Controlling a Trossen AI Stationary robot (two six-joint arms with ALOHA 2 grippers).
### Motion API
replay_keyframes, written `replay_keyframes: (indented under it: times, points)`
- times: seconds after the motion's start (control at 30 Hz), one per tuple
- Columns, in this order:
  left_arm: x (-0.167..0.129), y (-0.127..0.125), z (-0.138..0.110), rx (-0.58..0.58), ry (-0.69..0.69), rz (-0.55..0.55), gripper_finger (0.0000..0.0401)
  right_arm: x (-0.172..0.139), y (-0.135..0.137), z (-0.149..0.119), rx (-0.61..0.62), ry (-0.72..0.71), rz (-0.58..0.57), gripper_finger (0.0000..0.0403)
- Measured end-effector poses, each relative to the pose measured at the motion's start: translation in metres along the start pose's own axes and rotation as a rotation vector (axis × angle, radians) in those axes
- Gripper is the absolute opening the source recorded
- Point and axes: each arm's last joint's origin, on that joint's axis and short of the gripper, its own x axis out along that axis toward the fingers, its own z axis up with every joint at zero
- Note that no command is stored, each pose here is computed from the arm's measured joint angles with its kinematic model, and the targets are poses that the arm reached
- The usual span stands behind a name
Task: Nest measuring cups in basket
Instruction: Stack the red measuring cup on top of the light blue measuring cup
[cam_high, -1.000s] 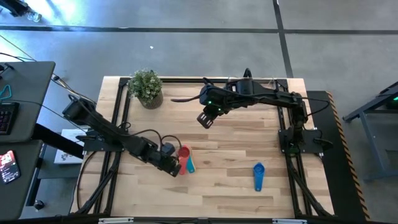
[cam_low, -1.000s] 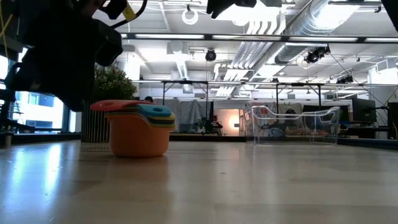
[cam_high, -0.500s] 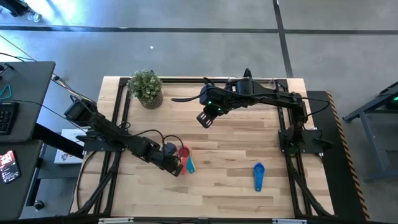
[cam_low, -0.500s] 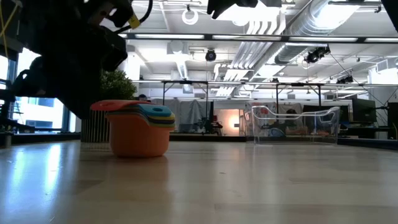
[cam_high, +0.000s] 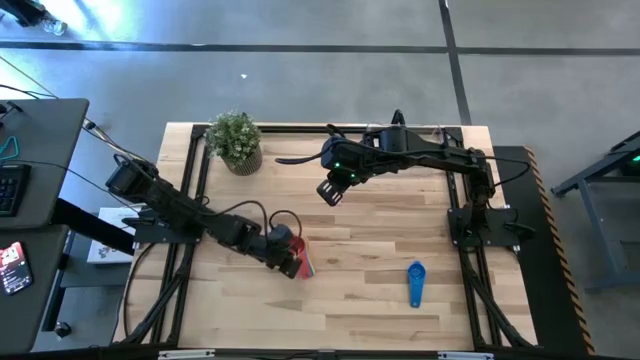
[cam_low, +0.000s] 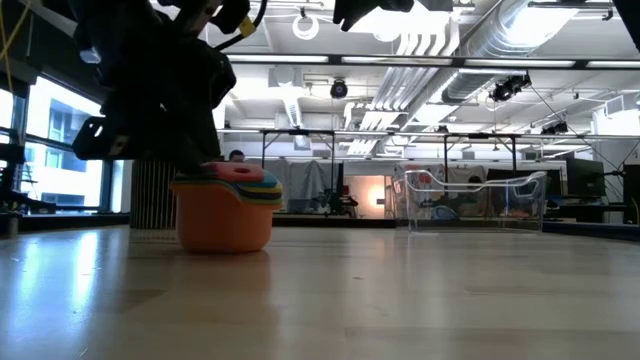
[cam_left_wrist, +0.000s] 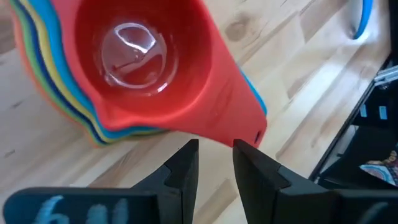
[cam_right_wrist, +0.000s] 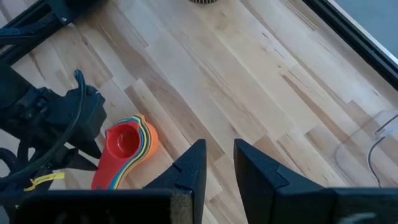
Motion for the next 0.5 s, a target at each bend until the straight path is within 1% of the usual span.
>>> replay_keyframes:
  times: [0.17,0.3,0.5]
  points:
    - [-0.001,-0.001,0.0,0.013,0.003,-0.016,0.009,0.0,0.0,0.0,-0.002,0.002,-0.002,0.0074]
    - [-0.003,-0.001,-0.002,0.05,0.065,-0.017,0.009,0.0,-0.001,-0.001,-0.004,0.006,-0.007,0.0074]
    - [-0.01,-0.005,-0.006,0.088,0.072,-0.045,0.009,0.0,-0.001,-0.001,-0.005,0.012,-0.011,0.0074]
